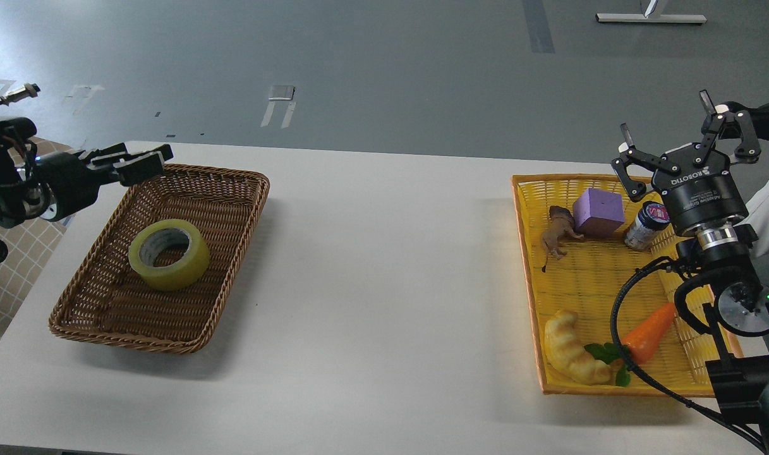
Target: Place and transfer tape with both arms
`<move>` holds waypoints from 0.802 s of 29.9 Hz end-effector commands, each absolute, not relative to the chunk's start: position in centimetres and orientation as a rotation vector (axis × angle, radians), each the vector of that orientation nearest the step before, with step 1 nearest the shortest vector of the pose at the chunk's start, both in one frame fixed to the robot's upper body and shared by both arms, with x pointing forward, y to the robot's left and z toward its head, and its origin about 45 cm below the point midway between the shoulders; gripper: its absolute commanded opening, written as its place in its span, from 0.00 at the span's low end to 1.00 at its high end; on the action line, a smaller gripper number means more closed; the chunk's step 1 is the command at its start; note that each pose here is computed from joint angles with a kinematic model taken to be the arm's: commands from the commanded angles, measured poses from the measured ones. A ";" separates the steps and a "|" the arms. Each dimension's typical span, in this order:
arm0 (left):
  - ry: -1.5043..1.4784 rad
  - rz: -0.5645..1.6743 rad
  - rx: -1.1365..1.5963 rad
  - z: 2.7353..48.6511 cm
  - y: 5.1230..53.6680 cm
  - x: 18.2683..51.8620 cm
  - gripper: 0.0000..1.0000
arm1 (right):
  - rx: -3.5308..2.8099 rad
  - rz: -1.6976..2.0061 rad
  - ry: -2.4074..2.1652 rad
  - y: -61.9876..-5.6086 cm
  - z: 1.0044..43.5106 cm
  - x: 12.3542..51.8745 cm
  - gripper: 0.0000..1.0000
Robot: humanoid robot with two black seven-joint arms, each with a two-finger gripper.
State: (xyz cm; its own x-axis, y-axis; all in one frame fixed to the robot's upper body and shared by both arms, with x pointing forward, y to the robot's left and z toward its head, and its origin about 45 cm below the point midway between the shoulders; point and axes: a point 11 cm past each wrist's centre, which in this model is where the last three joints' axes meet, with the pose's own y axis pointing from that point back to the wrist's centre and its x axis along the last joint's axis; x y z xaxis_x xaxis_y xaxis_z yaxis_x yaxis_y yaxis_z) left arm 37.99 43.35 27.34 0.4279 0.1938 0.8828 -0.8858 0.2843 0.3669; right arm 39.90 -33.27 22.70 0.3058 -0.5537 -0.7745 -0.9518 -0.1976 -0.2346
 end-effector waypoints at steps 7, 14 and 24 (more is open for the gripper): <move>-0.525 1.115 0.341 37.4 36.1 43.4 0.97 | -1.873 0.681 1.331 -33.5 23.8 40.3 1.00; -0.260 1.067 -0.060 38.7 29.4 45.2 0.98 | -1.890 0.643 1.310 -33.4 25.4 41.0 1.00; 0.005 1.028 -0.490 38.6 23.7 45.8 0.98 | -1.956 0.526 1.274 -33.8 30.1 43.0 1.00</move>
